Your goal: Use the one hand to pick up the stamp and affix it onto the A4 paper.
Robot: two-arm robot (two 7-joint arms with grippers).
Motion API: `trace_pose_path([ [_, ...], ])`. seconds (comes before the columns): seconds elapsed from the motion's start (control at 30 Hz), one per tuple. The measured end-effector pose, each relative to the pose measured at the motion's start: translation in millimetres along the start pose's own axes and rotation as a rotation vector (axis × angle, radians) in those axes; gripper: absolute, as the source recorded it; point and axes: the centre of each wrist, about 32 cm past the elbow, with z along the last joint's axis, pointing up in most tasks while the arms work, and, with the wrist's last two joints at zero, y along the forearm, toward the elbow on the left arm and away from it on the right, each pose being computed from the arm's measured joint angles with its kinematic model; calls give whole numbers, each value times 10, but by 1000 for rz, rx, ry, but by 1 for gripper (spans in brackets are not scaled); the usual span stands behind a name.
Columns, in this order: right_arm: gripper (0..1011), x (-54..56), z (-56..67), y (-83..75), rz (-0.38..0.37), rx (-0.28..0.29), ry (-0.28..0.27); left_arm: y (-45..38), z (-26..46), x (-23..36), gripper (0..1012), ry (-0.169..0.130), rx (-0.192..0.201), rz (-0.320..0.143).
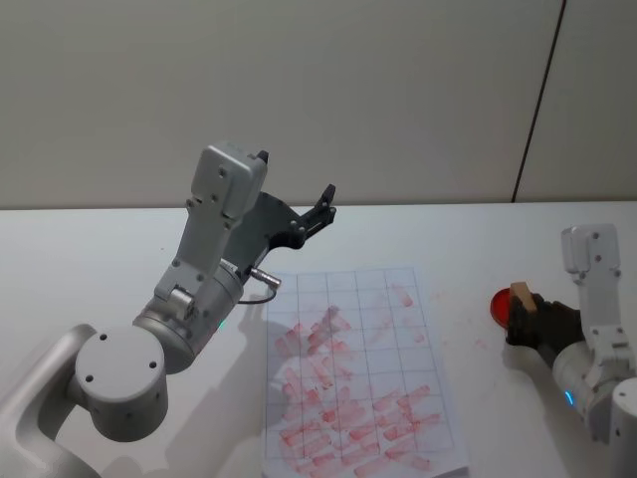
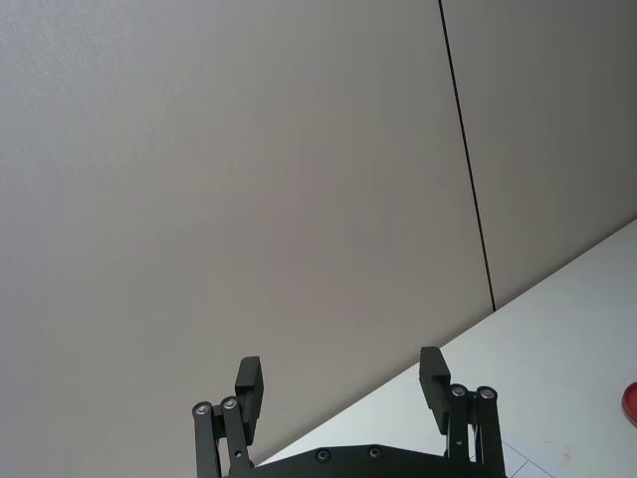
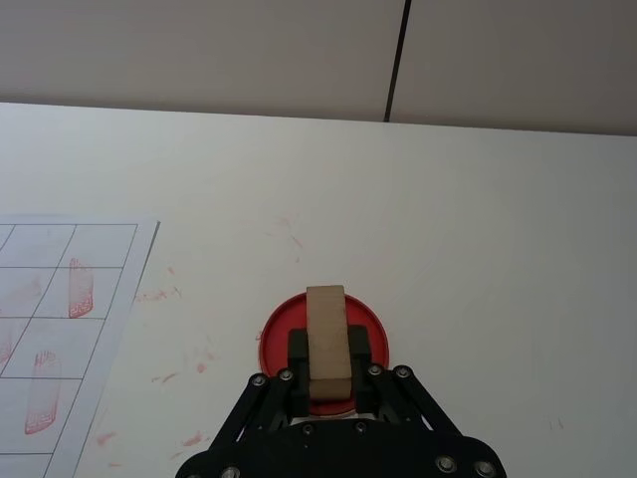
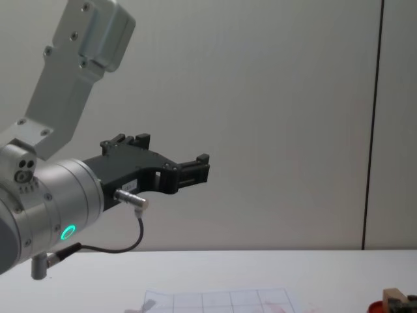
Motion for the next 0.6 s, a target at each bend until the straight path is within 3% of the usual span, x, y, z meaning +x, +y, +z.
trace_pose_path([
  [0.37,216,21,-1,11,1,0,29,0,0,0,1001,0,0,0],
  [0.6,216,30,89,-30,9,47,44,0,0,0,1001,0,0,0],
])
